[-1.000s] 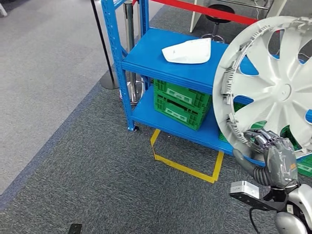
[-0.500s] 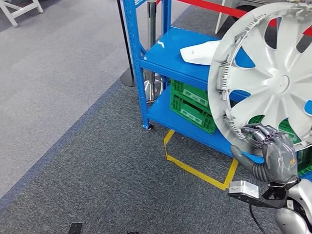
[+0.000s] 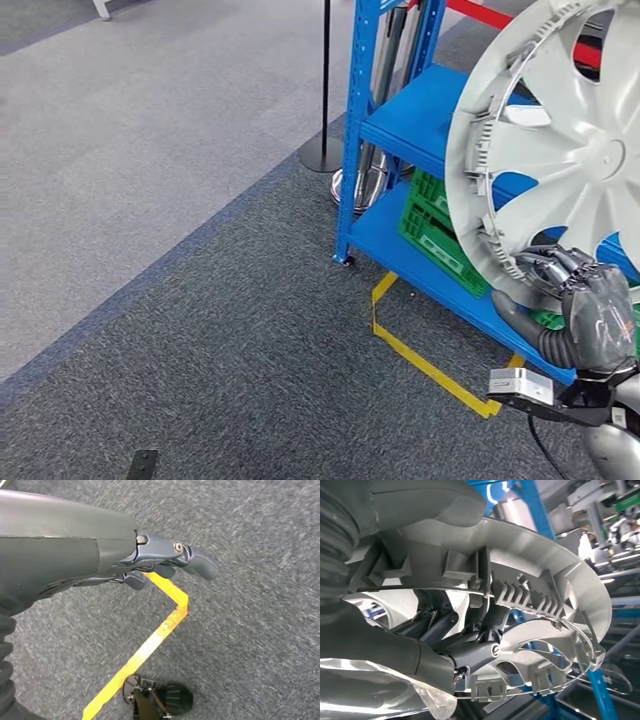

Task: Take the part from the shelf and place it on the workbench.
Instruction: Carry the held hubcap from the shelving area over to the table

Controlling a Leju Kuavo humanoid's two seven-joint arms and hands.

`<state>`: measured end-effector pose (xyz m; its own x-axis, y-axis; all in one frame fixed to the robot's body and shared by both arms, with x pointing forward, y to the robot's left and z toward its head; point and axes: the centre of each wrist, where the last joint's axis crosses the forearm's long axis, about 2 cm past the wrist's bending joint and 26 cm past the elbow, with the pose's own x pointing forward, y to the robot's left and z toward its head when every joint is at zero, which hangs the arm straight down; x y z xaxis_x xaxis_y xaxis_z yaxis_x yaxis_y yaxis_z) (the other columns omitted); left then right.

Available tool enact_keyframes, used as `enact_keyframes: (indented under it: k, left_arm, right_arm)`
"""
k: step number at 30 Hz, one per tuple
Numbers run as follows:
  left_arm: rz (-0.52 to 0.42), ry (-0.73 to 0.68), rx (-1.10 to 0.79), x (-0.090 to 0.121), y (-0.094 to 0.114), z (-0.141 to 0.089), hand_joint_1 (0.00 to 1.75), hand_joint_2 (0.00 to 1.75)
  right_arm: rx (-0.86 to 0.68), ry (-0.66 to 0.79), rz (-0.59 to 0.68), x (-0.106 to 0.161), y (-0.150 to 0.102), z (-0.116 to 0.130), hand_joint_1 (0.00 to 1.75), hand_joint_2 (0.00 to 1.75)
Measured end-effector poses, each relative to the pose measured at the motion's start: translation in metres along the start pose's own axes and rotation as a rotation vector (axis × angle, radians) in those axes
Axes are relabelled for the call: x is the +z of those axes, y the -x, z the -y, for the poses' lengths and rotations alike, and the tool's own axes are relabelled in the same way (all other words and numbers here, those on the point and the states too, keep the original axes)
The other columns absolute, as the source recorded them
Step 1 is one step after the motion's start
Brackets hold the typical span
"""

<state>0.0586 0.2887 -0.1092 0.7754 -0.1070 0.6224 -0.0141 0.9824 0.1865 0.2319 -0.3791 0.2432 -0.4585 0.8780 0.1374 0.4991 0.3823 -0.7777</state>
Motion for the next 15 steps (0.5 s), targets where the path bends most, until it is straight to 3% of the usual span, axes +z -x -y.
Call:
enact_keyframes:
  k: [15]
  left_arm:
    - [-0.005, 0.01, -0.008, -0.0006, -0.001, 0.0, 0.0, 1.75]
  right_arm:
    - [0.021, 0.001, 0.005, 0.0, 0.0015, 0.0041, 1.75, 1.75]
